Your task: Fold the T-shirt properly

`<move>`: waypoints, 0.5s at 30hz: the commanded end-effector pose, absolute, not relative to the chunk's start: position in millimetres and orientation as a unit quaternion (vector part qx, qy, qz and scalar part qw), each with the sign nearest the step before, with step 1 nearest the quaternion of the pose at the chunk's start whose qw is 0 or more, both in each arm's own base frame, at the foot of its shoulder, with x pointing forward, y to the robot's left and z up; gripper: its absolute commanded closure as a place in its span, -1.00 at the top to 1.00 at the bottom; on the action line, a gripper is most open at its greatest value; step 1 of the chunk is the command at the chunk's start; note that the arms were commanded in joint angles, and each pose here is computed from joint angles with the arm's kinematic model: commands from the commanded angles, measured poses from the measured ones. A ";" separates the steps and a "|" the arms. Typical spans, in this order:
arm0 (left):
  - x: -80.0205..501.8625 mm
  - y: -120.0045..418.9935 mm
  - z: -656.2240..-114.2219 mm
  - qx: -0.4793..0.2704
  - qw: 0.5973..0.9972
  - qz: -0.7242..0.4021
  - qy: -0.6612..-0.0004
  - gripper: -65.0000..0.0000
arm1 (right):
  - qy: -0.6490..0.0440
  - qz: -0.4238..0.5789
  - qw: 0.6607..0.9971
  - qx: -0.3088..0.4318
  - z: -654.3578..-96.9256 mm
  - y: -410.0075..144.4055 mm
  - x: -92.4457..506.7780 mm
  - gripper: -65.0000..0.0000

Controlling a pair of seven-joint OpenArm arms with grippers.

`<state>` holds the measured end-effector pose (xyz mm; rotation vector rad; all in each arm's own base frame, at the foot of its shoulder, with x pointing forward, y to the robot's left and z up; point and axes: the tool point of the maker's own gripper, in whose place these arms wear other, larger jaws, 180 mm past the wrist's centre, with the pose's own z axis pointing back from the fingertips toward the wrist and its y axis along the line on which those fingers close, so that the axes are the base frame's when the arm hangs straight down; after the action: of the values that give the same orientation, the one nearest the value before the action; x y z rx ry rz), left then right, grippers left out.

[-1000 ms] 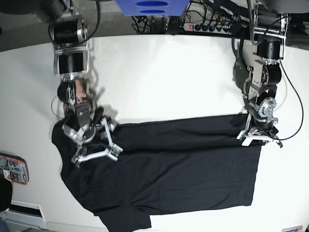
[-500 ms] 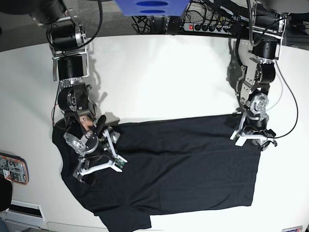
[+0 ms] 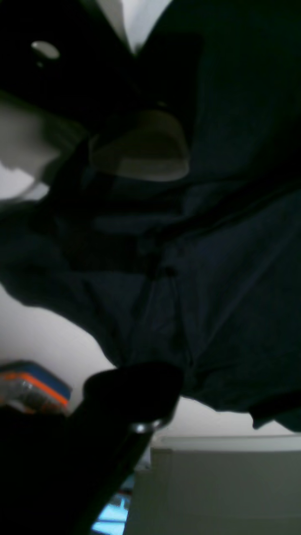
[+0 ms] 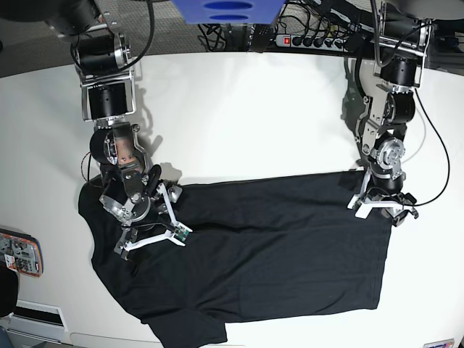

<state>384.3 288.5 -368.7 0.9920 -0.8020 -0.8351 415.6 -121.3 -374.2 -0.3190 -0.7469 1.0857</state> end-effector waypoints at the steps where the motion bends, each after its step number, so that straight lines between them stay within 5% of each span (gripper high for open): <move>1: 394.9 293.8 -347.2 0.469 0.706 -0.369 -0.382 -0.27 | -0.369 0.491 0.775 -0.150 -355.7 -119.8 427.8 1.00; 4: 394.9 293.8 -347.2 0.469 0.706 -0.369 -0.382 -0.27 | -0.372 0.477 0.786 -0.127 -355.3 -115.4 425.1 0.94; 10: 394.9 293.8 -347.2 0.469 0.706 -0.369 -0.382 -0.27 | -0.372 0.473 0.788 -0.127 -355.4 -116.6 425.1 0.20; 15: 394.9 293.8 -347.2 0.469 0.706 -0.369 -0.382 -0.27 | -0.370 0.475 0.789 -0.125 -356.3 -114.7 426.9 0.04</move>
<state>384.5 288.7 -368.4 0.9931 -0.8023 -0.8351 411.7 -116.1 -376.9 -0.2500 -0.7368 1.0322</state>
